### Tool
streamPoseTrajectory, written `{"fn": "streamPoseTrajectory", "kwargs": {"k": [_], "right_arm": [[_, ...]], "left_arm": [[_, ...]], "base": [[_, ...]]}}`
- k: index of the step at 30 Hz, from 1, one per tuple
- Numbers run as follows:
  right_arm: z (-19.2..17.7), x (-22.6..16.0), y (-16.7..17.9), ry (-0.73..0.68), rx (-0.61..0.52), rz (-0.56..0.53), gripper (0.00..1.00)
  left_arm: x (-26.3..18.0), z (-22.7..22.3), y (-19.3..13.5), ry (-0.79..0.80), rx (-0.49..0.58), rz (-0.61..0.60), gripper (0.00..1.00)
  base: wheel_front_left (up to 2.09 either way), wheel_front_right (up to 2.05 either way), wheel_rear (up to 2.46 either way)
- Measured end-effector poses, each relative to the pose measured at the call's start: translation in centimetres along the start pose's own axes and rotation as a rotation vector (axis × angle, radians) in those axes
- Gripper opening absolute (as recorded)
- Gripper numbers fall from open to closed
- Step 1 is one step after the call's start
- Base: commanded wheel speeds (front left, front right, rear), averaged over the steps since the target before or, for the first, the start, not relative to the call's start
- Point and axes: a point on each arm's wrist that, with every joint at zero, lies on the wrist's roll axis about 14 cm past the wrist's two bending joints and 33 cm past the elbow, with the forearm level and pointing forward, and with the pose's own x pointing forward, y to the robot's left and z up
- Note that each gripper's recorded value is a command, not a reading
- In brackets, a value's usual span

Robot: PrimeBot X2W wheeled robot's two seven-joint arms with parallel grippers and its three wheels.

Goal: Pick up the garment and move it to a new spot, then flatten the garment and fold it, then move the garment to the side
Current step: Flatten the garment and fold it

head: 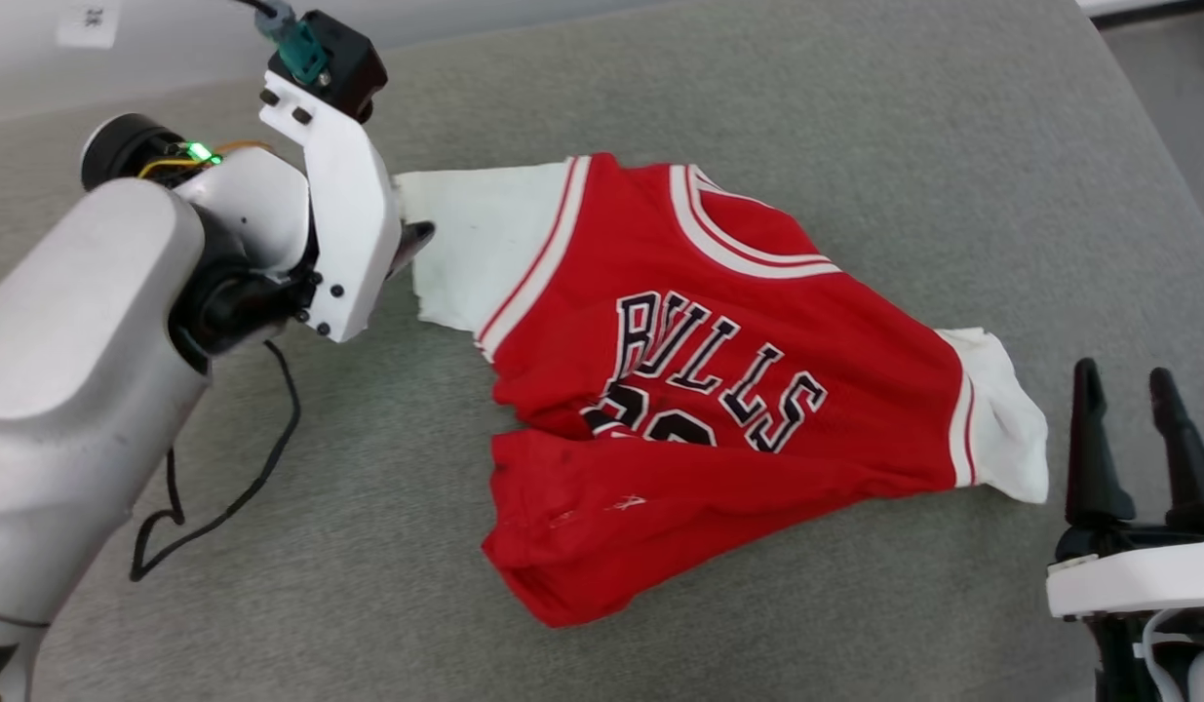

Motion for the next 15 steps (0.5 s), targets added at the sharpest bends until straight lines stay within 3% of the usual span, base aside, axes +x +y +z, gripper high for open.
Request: {"fn": "streamPoseTrajectory", "kwargs": {"k": [7,15], "right_arm": [[-2.2,-0.5,-1.3,0.047,-0.012,-0.047,1.00],[-4.0,-0.6,-2.0,0.090,-0.029,-0.071,1.00]], "left_arm": [[4.1,-3.4,0.5,0.228,-0.023,-0.040,1.00],[7.7,-5.6,-0.1,0.315,-0.032,-0.070,1.00]], "base": [[0.00,0.00,0.00],[0.00,0.00,0.00]]}}
